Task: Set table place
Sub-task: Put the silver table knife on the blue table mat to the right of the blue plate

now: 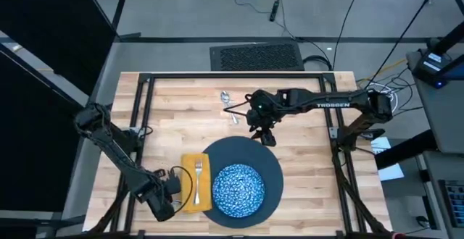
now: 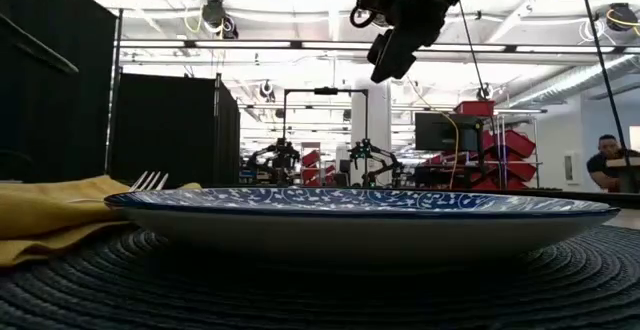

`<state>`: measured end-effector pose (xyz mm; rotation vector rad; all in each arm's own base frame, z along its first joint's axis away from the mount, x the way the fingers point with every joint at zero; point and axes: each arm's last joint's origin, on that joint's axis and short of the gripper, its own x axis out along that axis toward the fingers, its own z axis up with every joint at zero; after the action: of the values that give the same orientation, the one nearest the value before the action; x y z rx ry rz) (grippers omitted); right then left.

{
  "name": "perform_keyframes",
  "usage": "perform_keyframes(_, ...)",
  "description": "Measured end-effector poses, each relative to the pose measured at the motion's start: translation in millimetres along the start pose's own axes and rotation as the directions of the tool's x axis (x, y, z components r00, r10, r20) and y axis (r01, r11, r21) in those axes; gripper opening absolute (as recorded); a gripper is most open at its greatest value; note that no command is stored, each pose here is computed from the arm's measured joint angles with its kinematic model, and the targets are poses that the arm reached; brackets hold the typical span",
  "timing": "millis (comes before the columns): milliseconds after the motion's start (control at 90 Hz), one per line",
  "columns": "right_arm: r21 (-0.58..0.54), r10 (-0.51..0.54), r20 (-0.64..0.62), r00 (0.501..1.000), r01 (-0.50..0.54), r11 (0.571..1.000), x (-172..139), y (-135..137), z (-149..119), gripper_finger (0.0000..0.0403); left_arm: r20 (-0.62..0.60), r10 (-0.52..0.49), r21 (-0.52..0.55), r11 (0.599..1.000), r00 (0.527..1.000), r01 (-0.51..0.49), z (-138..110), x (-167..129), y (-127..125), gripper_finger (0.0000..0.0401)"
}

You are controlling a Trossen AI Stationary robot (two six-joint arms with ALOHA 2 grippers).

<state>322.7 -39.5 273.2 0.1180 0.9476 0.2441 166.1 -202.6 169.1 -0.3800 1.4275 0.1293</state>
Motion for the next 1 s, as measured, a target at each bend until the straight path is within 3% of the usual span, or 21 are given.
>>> perform_keyframes(322,-0.001,-0.003,0.016,1.000,0.003,1.000,0,0,2,0.0141,-0.015,-0.033,0.005,0.999,0.999,0.033,-1,4,-4,0.0060)
perform_keyframes(667,-0.014,-0.006,0.028,1.000,0.007,1.000,0,-1,3,0.0142,-0.075,0.047,0.004,0.999,0.996,-0.046,-2,28,-5,0.0060)
perform_keyframes(800,-0.014,-0.007,0.029,1.000,0.007,1.000,0,-1,3,0.0141,-0.111,0.144,-0.091,0.984,0.983,-0.155,-5,29,3,0.0050)
perform_keyframes(911,-0.019,-0.008,0.033,0.999,0.009,1.000,0,-1,3,0.0141,-0.163,0.302,-0.179,0.927,0.939,-0.329,-10,26,19,0.0018)
perform_keyframes(1000,-0.022,-0.009,0.039,0.999,0.010,1.000,0,-1,4,0.0141,-0.186,0.371,-0.239,0.881,0.910,-0.408,-9,24,27,0.0007)
